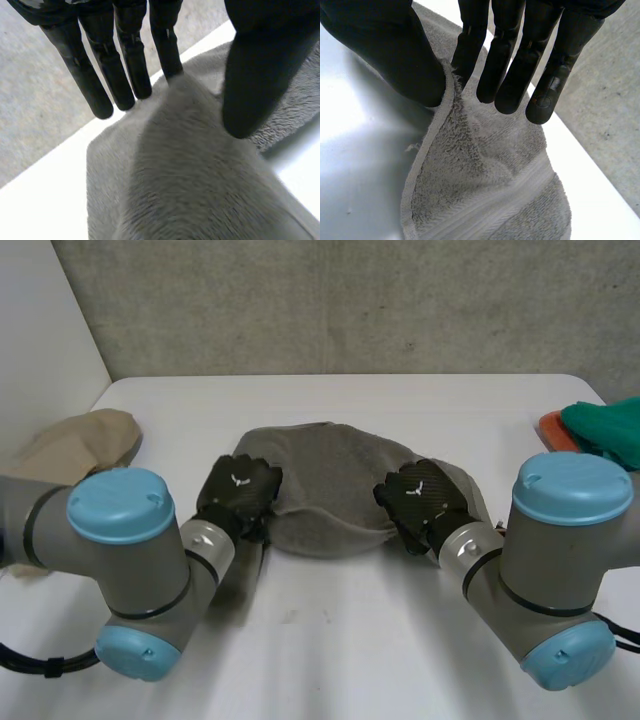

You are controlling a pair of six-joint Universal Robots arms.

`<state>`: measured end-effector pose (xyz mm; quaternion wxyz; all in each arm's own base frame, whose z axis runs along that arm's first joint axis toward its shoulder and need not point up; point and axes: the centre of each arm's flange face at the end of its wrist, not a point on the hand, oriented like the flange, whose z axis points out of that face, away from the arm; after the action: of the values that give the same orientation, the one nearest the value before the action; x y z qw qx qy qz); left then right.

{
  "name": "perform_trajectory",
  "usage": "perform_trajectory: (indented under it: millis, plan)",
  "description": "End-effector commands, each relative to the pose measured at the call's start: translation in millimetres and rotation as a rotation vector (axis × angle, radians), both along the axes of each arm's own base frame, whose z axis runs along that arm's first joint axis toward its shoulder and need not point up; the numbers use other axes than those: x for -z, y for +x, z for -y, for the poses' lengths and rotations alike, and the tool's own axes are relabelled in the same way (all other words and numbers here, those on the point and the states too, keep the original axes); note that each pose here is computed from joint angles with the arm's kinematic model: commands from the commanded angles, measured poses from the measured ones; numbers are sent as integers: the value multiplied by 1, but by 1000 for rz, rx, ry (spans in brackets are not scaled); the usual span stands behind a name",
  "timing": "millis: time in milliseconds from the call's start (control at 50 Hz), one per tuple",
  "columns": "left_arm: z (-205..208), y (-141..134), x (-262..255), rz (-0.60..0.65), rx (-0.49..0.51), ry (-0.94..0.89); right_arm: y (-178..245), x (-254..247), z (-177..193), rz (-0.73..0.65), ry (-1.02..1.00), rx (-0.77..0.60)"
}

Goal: Fold the laundry.

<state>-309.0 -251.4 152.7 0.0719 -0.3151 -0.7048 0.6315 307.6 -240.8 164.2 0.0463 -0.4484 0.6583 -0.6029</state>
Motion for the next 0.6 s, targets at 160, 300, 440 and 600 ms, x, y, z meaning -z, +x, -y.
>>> perform_trajectory:
  millis: [160, 300, 440, 600]
  plan:
    - [-30, 18, -32, -28, -64, -48, -1, -1, 16, 219, 125, 94]
    - [-59, 35, -12, 25, -161, 37, -1, 0, 15, 236, 144, 93]
    - [-83, 49, 4, 82, -234, 143, 0, 8, 13, 221, 162, 94]
    - [-96, 52, 12, 117, -275, 183, 0, 12, 13, 214, 170, 94]
